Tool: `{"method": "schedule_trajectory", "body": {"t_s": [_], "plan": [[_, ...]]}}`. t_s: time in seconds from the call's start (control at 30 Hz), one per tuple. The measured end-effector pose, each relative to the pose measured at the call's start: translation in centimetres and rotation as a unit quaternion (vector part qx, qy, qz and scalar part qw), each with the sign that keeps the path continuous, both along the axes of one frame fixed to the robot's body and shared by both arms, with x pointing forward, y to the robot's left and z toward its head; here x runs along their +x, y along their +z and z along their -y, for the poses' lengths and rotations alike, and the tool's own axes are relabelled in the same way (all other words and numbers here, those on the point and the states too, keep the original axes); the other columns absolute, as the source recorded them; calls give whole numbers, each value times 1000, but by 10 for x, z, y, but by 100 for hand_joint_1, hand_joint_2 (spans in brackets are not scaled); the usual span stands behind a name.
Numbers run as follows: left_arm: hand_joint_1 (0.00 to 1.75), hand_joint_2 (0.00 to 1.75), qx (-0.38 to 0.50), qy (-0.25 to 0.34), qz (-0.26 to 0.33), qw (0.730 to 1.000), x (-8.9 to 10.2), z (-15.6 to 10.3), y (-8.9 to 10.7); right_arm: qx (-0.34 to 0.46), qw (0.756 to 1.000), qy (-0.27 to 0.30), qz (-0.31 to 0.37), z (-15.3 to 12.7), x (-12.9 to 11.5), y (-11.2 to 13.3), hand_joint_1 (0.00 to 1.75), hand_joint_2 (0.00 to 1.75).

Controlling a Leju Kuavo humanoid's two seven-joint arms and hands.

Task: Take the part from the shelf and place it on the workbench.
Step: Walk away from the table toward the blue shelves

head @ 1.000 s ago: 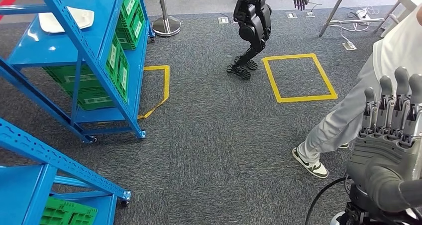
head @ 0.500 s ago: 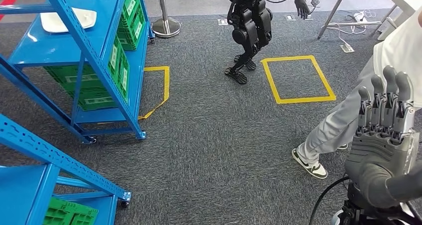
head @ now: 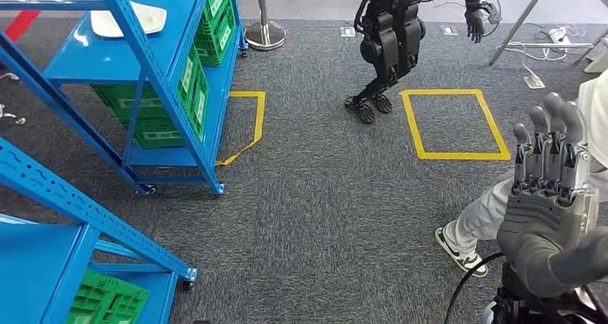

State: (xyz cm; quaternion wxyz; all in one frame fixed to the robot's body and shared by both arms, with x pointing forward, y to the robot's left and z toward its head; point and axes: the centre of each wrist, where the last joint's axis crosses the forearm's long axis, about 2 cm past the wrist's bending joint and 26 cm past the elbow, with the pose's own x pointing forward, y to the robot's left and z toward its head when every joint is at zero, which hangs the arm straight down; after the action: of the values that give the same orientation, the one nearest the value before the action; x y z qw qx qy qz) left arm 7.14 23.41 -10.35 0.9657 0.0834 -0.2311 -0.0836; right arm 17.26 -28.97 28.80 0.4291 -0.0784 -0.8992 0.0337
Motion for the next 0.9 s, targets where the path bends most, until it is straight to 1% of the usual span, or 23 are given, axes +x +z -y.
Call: {"method": "schedule_trajectory", "body": {"t_s": [0.17, 0.33, 0.9], "plan": [[0, 0, 0, 0, 3, 1000, 1, 0, 0, -3, 1000, 2, -1, 0, 0, 1, 0, 0], [0, 0, 1, 0, 1, 1000, -2, 0, 0, -4, 1000, 3, -6, 0, 2, 2, 0, 0], [0, 0, -3, 3, 2, 1000, -1, 4, 0, -19, 1000, 11, -16, 1, 3, 1, 0, 0]]}}
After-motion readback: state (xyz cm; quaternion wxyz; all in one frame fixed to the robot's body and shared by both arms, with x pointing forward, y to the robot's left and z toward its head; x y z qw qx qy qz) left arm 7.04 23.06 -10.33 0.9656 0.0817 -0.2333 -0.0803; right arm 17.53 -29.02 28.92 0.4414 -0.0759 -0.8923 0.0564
